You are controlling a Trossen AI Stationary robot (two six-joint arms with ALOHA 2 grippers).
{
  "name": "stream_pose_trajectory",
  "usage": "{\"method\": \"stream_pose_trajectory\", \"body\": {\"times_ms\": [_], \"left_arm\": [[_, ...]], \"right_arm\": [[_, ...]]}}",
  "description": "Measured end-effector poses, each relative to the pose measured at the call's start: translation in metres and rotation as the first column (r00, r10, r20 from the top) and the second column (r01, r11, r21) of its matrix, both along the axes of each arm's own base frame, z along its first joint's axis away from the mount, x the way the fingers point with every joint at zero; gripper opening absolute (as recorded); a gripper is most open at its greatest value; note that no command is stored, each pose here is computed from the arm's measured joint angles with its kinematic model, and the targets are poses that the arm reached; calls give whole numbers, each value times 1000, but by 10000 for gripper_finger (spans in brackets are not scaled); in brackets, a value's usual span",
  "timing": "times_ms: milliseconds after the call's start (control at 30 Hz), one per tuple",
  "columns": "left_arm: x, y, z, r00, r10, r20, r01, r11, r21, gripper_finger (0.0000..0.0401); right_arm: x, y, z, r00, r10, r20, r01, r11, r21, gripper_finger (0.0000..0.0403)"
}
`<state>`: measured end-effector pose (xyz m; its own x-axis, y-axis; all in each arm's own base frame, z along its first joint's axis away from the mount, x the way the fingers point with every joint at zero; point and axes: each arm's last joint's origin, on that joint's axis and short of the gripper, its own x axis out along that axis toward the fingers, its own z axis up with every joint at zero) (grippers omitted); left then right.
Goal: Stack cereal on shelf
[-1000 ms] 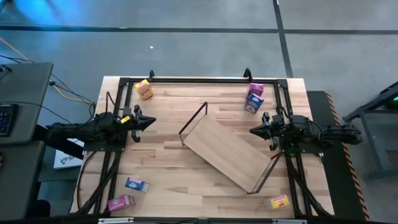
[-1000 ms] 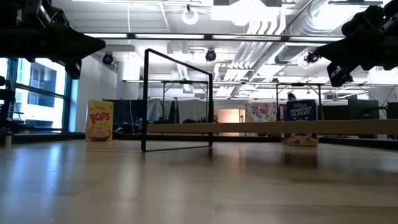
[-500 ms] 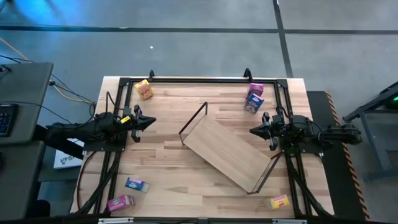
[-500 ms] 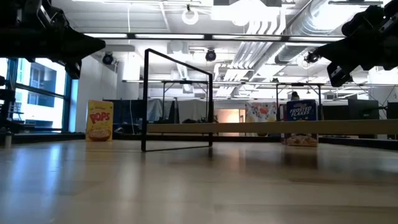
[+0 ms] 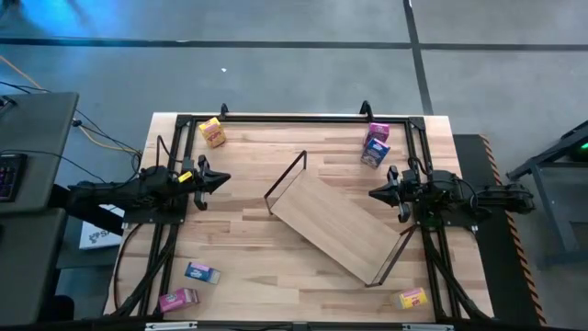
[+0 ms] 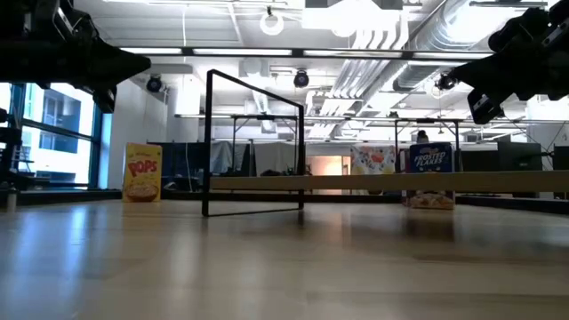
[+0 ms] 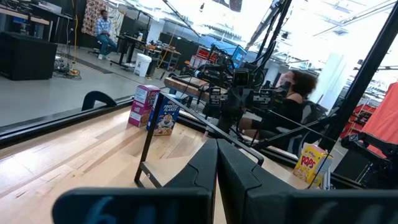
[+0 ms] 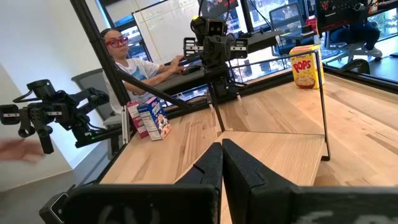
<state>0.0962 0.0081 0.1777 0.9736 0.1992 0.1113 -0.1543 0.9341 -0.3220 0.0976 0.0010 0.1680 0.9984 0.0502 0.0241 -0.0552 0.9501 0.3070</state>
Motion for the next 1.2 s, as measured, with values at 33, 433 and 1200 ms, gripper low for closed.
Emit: {"method": "stream_pose_trajectory", "body": {"times_ms": [33,433,1200], "left_arm": [[0,0,0,1000,0,0,0,1000,0,3],[-4,0,19,971,-6,240,55,978,-199,3],[12,64,111,618,544,-567,-706,702,-96,199]], "right_arm": [[0,0,0,1000,0,-1,0,1000,0,0],[0,0,0,1000,0,0,0,1000,0,0],[0,0,0,1000,0,0,0,1000,0,0]]}}
